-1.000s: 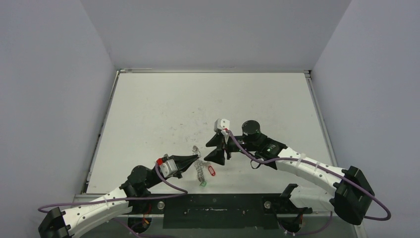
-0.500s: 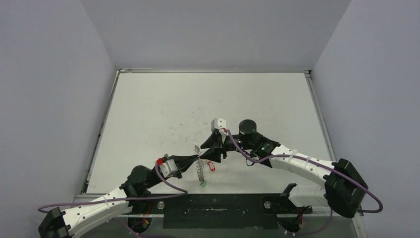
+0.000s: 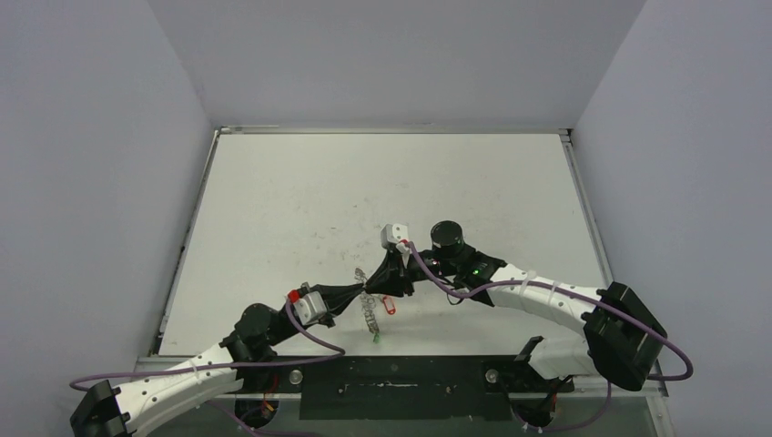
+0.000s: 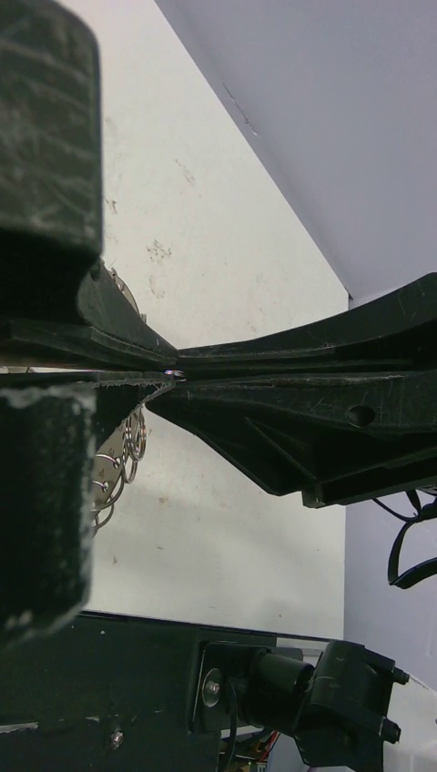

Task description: Put the keys on the keyring

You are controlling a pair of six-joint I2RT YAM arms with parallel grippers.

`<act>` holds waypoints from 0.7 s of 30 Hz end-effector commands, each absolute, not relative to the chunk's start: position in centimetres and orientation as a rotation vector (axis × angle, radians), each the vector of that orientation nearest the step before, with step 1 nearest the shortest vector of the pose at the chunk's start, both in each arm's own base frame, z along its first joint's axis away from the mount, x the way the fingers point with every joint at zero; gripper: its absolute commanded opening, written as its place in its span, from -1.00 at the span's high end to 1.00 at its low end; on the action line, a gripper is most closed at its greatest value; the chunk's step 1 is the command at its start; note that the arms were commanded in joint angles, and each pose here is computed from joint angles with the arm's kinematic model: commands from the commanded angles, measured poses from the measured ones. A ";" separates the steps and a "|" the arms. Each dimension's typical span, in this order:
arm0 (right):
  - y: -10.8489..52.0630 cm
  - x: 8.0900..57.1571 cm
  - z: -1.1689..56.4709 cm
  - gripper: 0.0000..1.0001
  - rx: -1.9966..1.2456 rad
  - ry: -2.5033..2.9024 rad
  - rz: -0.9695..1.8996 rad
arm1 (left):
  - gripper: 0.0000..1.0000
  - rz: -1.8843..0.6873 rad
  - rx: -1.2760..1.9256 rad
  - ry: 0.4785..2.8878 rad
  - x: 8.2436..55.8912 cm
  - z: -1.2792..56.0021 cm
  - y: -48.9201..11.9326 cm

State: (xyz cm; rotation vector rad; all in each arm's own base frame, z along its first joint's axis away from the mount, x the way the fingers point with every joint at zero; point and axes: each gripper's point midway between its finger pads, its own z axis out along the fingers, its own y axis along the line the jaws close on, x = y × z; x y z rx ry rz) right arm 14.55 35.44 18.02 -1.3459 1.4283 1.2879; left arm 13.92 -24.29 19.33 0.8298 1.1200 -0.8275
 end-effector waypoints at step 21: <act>34.4 14.3 21.4 1.00 -1.372 1.278 1.174 | 0.95 -0.875 0.822 1.083 13.0 19.3 -24.2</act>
